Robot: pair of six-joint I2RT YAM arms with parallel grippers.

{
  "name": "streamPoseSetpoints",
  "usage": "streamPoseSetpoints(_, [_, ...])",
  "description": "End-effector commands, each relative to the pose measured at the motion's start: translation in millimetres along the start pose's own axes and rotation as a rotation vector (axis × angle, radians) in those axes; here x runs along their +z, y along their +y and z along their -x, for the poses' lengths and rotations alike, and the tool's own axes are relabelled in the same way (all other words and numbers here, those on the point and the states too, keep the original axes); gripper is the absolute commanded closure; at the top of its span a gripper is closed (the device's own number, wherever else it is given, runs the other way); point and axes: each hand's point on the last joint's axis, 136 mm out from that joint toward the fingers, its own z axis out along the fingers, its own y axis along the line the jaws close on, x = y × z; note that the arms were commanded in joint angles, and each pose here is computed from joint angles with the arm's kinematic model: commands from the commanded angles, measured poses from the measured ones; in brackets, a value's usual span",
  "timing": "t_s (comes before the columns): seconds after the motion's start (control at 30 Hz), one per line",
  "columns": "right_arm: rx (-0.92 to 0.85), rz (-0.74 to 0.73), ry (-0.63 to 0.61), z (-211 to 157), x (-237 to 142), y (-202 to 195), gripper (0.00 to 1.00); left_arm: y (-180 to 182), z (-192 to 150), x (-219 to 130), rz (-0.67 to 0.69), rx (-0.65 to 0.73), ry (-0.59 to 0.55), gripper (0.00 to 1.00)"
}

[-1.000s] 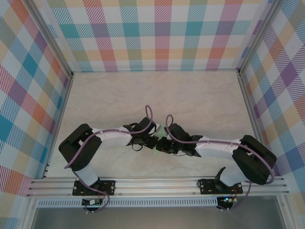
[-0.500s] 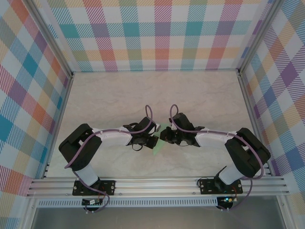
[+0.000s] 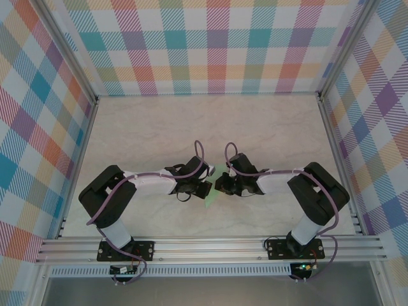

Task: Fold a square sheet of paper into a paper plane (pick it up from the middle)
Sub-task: Third fold the triangle at the center of the table.

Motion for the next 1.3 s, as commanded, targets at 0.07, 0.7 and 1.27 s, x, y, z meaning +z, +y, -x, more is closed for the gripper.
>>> streamPoseSetpoints(0.07, [-0.05, 0.056, -0.053, 15.6, -25.9, 18.7, 0.86, 6.3, -11.5, 4.3, 0.014, 0.002, 0.047, 1.0])
streamPoseSetpoints(0.7, [0.004, 0.032, -0.021, 19.5, -10.4, -4.7, 0.86, 5.9, -11.7, 3.5, 0.012, -0.003, 0.047, 1.0])
streamPoseSetpoints(1.27, [0.03, 0.003, -0.03, 36.0, -3.0, -20.0, 0.86, 5.6, -9.1, 1.4, 0.016, 0.0, 0.039, 1.0])
